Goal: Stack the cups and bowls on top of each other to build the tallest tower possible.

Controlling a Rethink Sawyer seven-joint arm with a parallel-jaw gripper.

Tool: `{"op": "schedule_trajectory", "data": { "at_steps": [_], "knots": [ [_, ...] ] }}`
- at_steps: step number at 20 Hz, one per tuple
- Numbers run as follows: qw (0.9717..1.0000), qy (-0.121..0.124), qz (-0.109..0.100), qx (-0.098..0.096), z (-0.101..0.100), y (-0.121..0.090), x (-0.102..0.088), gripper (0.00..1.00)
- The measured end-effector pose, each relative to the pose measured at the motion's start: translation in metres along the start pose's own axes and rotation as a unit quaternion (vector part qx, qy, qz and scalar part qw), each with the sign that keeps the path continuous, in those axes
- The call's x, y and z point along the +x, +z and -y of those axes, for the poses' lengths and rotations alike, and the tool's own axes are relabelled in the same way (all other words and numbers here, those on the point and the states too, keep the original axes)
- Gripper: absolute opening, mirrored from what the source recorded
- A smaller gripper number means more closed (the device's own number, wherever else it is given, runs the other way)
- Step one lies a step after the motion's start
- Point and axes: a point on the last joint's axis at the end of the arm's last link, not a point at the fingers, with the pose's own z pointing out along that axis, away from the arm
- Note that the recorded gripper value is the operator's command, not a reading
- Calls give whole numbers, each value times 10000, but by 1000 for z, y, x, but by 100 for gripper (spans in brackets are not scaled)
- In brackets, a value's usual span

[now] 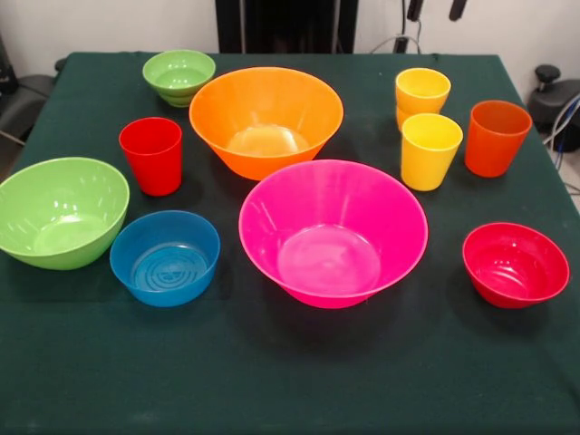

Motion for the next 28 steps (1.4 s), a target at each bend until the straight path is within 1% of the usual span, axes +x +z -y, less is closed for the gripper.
{"op": "schedule_trajectory", "data": {
  "at_steps": [3,7,10,14,15,17,20,28],
  "knots": [
    [10000,-29,-26,60,-6,14,-7,100],
    [9999,-108,-13,109,-15,29,-23,100],
    [9998,-149,42,128,-18,40,-41,100],
    [9997,-142,138,147,-15,49,-62,100],
    [9996,-127,175,153,-13,50,-69,100],
    [9996,-105,209,160,-10,51,-74,100],
    [9995,-15,275,166,1,49,-84,100],
    [9984,349,370,259,46,38,-93,100]
  ]
}}
